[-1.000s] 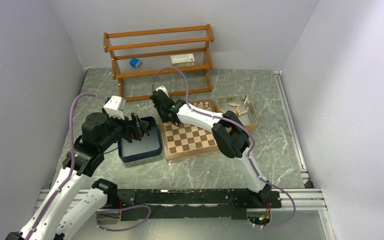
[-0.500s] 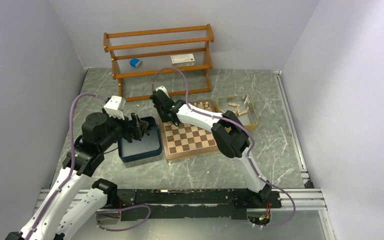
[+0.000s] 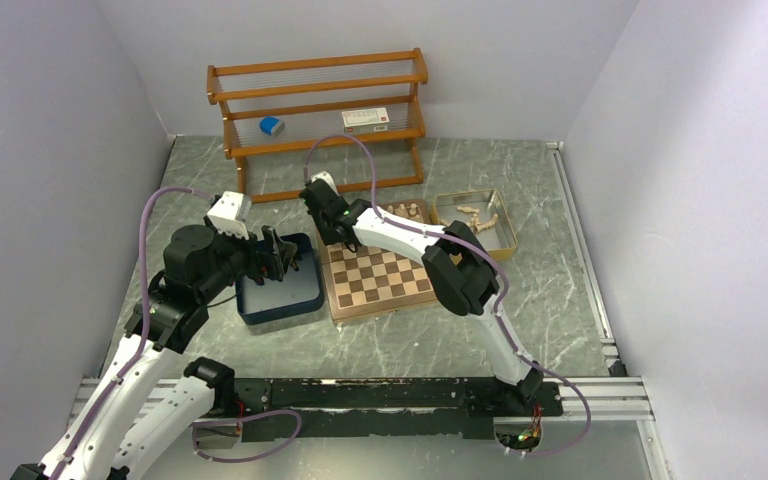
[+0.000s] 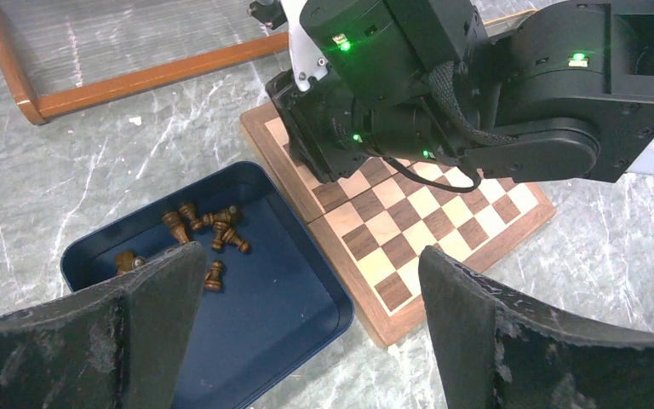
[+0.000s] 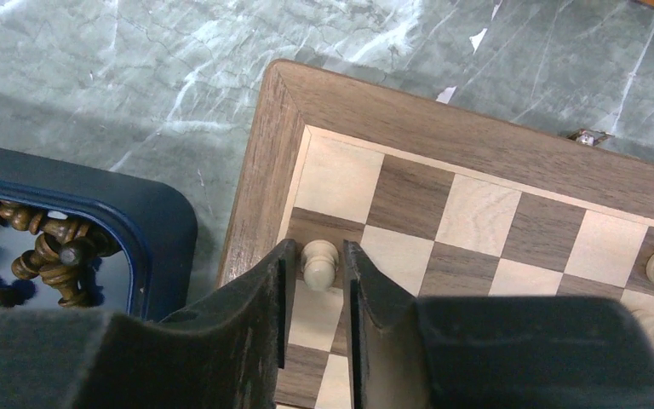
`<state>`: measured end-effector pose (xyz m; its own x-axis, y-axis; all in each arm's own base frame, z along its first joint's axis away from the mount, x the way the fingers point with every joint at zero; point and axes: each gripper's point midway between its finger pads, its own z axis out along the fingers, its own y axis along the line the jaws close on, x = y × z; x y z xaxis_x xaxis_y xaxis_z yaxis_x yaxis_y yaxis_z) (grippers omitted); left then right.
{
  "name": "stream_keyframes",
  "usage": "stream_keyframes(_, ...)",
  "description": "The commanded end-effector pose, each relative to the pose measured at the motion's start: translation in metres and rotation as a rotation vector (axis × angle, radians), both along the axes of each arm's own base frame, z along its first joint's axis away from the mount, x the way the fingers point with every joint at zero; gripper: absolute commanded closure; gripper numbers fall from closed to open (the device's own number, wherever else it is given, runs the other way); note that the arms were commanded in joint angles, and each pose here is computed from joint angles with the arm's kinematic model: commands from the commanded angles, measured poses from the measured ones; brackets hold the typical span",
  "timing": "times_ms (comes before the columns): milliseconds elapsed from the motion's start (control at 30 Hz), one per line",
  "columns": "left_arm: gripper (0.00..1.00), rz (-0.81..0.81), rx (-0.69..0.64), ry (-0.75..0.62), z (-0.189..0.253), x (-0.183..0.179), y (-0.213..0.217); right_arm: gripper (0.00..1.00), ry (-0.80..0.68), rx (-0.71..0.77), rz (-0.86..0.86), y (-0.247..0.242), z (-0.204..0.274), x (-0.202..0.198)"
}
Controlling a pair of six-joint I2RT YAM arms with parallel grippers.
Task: Set up the chess pieces on the board
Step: Place the chess piece on the chessboard, then pick up the chess piece from the storage box.
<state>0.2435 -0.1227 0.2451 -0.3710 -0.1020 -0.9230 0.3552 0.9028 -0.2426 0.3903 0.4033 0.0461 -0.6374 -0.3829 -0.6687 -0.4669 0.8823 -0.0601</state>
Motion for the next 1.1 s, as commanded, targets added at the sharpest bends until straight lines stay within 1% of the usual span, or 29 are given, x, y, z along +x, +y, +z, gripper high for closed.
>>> stream_keyframes(0,0.01,-0.007,-0.011,-0.030,0.010,-0.001,-0.001,0.68,-0.005,0.005,-0.009,0.003,0.003,0.007)
stream_keyframes(233,0.01,-0.004,-0.010,-0.032,0.010,0.000,0.000,0.57,-0.032,0.023,-0.015,0.004,0.028,0.012)
stream_keyframes(333,0.01,0.038,0.008,-0.027,0.007,0.004,0.006,0.52,-0.038,0.021,-0.018,0.002,0.042,0.011)
stream_keyframes(433,0.01,0.042,0.018,-0.017,0.004,0.007,0.006,0.47,-0.102,0.043,-0.023,-0.004,0.063,0.016)
stream_keyframes(500,0.01,0.009,0.018,-0.020,0.003,0.007,0.001,0.45,-0.133,0.060,-0.034,-0.011,0.078,0.021)
stream_keyframes(633,0.01,0.007,-0.006,-0.024,0.006,0.011,-0.003,0.44,-0.162,0.068,-0.060,-0.033,0.100,0.020)
stream_keyframes(700,0.01,0.009,-0.025,0.004,0.006,0.014,-0.007,0.44,-0.163,0.067,-0.085,-0.049,0.109,0.018)
stream_keyframes(767,0.02,-0.026,-0.030,0.037,0.004,0.015,-0.015,0.45,-0.189,0.084,-0.107,-0.067,0.124,0.016)
stream_keyframes(900,0.01,-0.052,-0.017,0.063,-0.003,0.024,-0.023,0.46,-0.190,0.107,-0.159,-0.105,0.129,0.016)
stream_keyframes(1067,0.01,-0.060,0.023,0.085,-0.007,0.030,-0.024,0.49,-0.184,0.094,-0.263,-0.164,0.127,0.029)
